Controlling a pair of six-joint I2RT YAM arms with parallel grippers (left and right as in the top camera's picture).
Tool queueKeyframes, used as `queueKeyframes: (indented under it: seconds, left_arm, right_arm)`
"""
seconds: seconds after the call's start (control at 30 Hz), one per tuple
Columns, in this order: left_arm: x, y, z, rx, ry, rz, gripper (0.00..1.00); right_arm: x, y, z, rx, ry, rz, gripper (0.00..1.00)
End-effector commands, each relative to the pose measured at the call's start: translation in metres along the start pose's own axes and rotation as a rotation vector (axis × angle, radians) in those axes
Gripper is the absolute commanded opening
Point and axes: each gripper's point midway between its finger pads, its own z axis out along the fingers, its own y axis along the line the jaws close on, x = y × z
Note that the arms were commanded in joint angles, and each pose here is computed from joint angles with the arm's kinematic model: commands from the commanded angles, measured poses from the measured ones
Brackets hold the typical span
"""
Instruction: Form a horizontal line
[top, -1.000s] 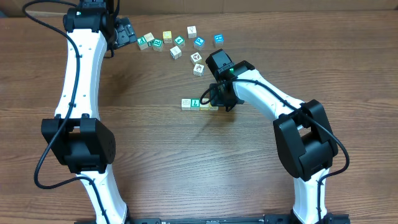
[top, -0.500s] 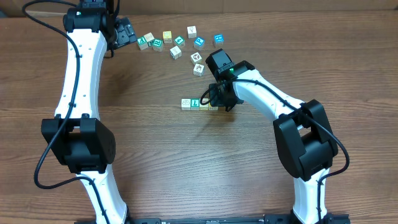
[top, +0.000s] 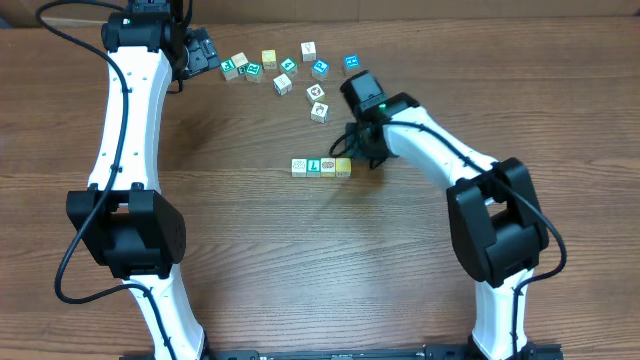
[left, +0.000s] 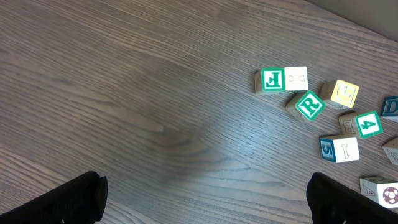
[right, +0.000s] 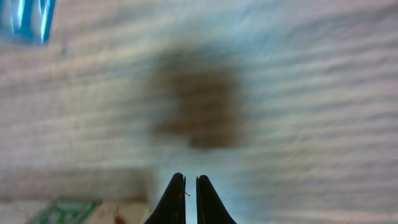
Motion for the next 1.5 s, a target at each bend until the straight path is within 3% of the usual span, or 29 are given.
queueKeyframes:
  seconds: [0.0, 0.13, 0.6, 1.47]
  left_arm:
    - [-0.005, 0.0, -0.005, 0.005, -0.018, 0.007, 1.0]
    - [-0.005, 0.0, -0.005, 0.005, -0.018, 0.007, 1.0]
    - [-0.005, 0.0, -0.005, 0.005, -0.018, 0.007, 1.0]
    - [-0.005, 0.0, -0.005, 0.005, -0.018, 0.007, 1.0]
  right_arm:
    - [-0.037, 0.01, -0.013, -0.074, -0.084, -0.015, 0.04]
    - [-0.053, 0.037, -0.022, -0.194, -0.141, -0.074, 0.04]
    - [-0.024, 0.061, -0.004, -0.195, -0.081, -0.132, 0.04]
    - [0.007, 0.042, 0.009, -0.117, 0.017, -0.14, 0.04]
